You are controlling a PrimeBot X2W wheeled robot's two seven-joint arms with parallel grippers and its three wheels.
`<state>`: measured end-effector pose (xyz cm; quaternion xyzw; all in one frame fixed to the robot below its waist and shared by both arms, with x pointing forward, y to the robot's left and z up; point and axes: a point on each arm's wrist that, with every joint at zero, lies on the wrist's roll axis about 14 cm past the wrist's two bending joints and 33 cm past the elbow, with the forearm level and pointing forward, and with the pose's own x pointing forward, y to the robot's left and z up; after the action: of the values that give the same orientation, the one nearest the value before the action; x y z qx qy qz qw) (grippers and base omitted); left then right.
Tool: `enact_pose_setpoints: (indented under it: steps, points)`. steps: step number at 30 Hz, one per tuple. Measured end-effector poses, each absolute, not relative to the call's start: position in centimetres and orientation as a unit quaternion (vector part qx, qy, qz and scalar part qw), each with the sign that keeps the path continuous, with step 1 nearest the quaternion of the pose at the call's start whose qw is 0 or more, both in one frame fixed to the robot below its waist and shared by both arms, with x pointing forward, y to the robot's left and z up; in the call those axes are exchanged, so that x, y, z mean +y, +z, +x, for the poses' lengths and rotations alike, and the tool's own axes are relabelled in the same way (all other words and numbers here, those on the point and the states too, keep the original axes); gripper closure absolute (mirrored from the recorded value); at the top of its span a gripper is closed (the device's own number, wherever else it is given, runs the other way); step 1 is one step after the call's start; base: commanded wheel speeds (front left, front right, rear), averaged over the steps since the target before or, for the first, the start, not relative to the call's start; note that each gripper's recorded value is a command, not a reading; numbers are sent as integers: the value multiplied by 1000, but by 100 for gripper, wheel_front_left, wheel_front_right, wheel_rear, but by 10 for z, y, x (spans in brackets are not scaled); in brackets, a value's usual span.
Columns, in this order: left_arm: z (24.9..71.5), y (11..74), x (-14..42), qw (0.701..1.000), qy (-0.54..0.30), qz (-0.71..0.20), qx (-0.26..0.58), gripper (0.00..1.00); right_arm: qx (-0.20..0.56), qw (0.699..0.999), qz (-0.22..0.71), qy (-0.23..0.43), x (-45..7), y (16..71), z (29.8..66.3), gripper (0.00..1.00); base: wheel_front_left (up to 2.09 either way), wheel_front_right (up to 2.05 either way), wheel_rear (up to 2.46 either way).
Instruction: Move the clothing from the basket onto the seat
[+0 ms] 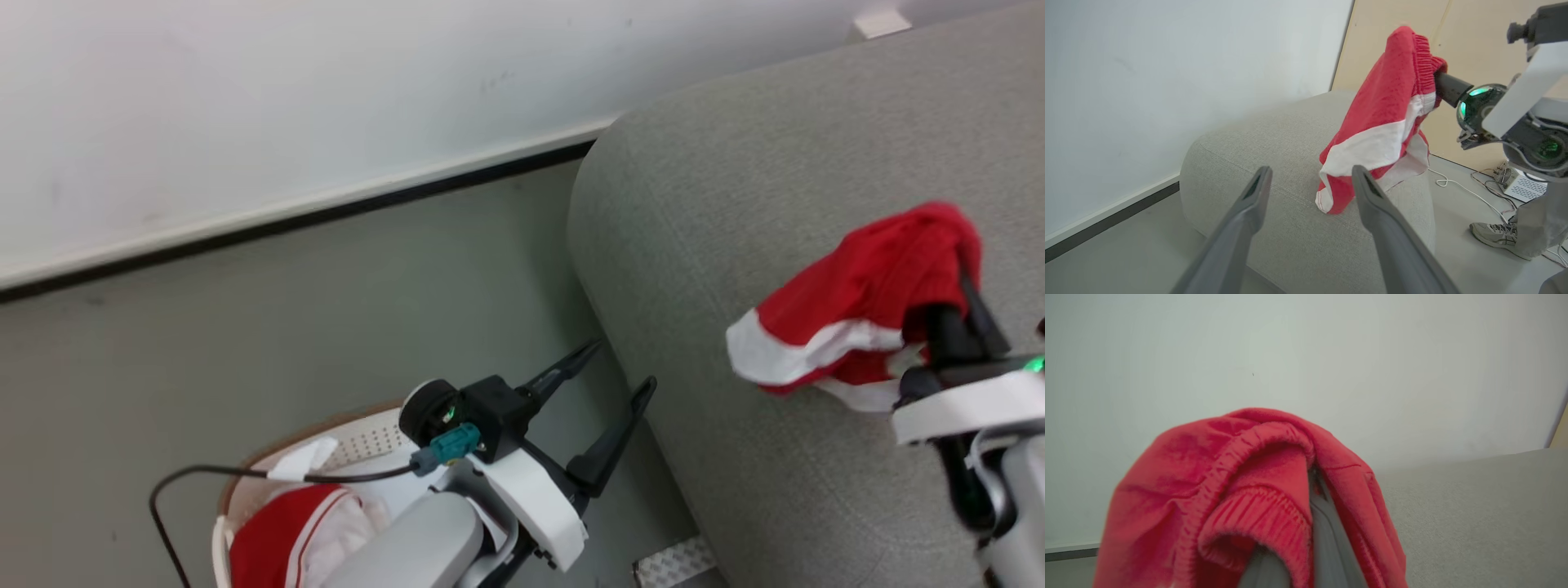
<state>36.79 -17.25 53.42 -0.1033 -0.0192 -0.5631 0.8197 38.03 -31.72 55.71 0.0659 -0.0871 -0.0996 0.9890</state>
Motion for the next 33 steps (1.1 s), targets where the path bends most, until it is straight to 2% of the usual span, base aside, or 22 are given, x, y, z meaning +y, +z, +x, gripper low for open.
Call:
enact_pose_setpoints:
  steps: [12,21,28,31,33]
  points:
    - [426,476,-145,841,-530,-105,31,0,-44,992,-13,-117,-384,561,483,100,0,0,0]
    - [458,423,-110,863,-488,-100,78,0,-53,988,-46,-139,-417,579,564,100,0,0,0]
    - [475,405,-82,883,-451,-94,91,0,31,980,-111,-164,-442,536,584,100,0,0,0]
    - [480,404,-71,891,-435,-92,89,0,81,973,-104,-189,-454,502,575,100,0,0,0]
    - [481,402,-67,894,-429,-92,91,0,144,965,-103,-194,-455,467,566,100,0,0,0]
